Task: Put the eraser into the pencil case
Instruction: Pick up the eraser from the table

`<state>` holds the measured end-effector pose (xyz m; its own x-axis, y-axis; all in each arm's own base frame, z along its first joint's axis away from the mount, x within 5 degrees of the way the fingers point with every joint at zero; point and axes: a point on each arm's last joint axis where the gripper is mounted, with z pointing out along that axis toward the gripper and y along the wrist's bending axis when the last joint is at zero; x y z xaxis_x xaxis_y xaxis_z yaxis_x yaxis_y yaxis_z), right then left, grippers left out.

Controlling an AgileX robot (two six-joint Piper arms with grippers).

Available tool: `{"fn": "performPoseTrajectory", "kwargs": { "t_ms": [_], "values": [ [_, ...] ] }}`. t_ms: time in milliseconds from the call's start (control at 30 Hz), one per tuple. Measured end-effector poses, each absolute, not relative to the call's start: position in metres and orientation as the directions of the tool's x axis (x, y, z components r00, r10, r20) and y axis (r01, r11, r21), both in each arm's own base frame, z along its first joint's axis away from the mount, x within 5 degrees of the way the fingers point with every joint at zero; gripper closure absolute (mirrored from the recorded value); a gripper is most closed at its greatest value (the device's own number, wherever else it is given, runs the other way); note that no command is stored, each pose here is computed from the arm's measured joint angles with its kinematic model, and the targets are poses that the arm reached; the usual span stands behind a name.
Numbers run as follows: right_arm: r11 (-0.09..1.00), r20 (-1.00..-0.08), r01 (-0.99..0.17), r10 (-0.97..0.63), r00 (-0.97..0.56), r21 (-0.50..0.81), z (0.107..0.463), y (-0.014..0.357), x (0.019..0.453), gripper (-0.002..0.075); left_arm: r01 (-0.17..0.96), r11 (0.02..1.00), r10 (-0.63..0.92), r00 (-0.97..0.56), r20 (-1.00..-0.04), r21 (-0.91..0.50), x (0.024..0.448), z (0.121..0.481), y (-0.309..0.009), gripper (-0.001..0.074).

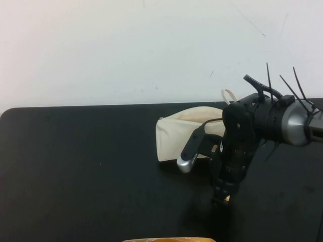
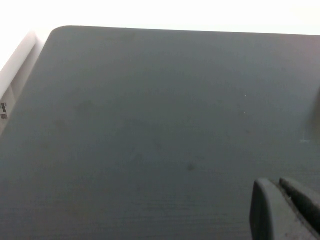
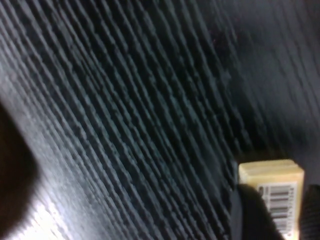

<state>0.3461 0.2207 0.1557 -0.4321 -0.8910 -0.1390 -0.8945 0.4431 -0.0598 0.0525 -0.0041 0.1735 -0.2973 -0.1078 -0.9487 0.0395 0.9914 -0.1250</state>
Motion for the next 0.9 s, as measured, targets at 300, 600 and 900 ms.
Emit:
{"fn": "performPoseTrajectory", "kwargs": {
  "t_ms": [300, 600, 900],
  "values": [
    [0.472, -0.135, -0.88, -0.876, -0.462, -0.05, 0.1551, 0.2209, 0.3463, 0.0516, 0.039, 0.991, -0.108, -0.297, -0.949, -0.125, 0.0525, 0.1735, -0.0041, 0.0738],
    [0.495, -0.133, -0.869, -0.862, -0.49, -0.005, 0.1536, 0.2229, 0.3435, 0.0398, 0.039, 0.991, -0.108, -0.297, -0.949, -0.125, 0.0525, 0.1735, -0.0041, 0.0738],
    [0.501, -0.116, -0.865, -0.858, -0.5, 0.021, 0.1535, 0.2227, 0.3408, 0.0367, 0.039, 0.991, -0.108, -0.297, -0.949, -0.125, 0.0525, 0.1735, -0.0041, 0.0738]
  ]
}}
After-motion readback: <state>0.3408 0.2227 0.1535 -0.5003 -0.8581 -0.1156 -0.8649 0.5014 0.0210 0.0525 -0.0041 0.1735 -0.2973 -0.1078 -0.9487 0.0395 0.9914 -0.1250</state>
